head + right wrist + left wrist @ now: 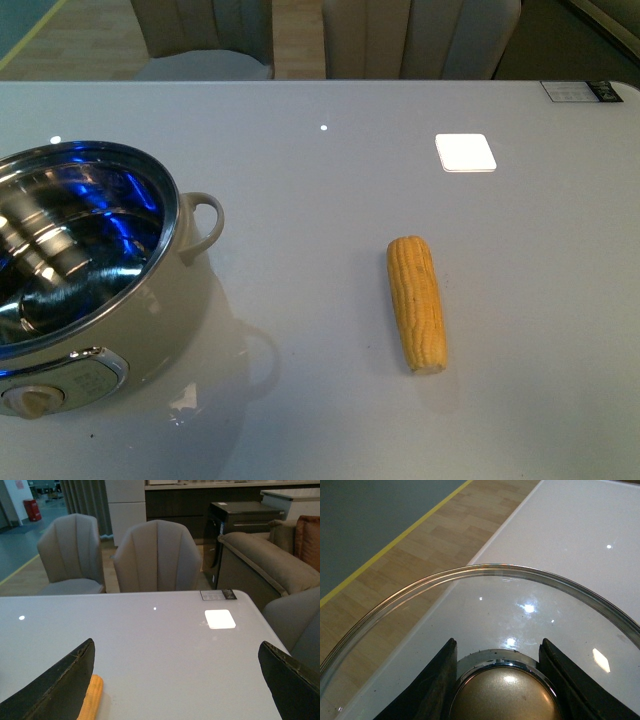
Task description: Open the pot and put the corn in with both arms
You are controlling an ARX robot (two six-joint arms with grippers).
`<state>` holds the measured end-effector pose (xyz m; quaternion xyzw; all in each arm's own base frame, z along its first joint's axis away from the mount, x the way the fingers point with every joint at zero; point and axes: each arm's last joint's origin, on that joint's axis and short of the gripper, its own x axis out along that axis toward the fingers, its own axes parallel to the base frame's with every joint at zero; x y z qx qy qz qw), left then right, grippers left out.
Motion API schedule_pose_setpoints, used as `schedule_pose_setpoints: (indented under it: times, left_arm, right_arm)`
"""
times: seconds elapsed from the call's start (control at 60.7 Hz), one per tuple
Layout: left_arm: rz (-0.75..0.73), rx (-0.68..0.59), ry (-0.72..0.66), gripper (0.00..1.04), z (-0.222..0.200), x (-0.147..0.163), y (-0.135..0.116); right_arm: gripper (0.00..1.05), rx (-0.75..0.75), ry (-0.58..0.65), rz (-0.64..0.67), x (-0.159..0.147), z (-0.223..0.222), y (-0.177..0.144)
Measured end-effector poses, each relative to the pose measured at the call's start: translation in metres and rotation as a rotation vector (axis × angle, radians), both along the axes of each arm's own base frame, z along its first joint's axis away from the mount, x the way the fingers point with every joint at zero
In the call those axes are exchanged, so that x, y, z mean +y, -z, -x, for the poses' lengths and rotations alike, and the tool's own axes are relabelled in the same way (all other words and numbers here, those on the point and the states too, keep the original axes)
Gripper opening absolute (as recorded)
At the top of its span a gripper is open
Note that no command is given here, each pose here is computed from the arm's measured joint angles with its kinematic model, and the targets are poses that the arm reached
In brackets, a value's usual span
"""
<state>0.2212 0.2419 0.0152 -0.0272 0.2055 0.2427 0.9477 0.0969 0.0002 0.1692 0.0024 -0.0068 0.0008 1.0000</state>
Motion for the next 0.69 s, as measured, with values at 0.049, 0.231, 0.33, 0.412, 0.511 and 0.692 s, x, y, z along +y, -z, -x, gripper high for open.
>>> schedule_pose_setpoints:
  times: [0.049, 0.231, 0.33, 0.412, 0.511, 0.692]
  left_arm:
    - [0.003, 0.004, 0.007, 0.43, -0.001, -0.002, 0.005]
    - [0.016, 0.015, 0.048, 0.43, -0.009, -0.012, 0.025]
    - [0.021, 0.016, 0.074, 0.43, -0.015, -0.018, 0.034]
    - [0.025, 0.014, 0.090, 0.43, -0.020, -0.021, 0.040]
    - [0.029, 0.011, 0.108, 0.43, -0.026, -0.024, 0.047]
    - [0.031, 0.006, 0.127, 0.43, -0.032, -0.026, 0.059]
  right_arm:
    - [0.96, 0.000, 0.000, 0.000, 0.000, 0.000, 0.000]
    - [0.96, 0.000, 0.000, 0.000, 0.000, 0.000, 0.000]
    - [0.96, 0.000, 0.000, 0.000, 0.000, 0.000, 0.000]
    - [0.96, 0.000, 0.000, 0.000, 0.000, 0.000, 0.000]
    - [0.96, 0.000, 0.000, 0.000, 0.000, 0.000, 0.000]
    - [0.96, 0.000, 0.000, 0.000, 0.000, 0.000, 0.000]
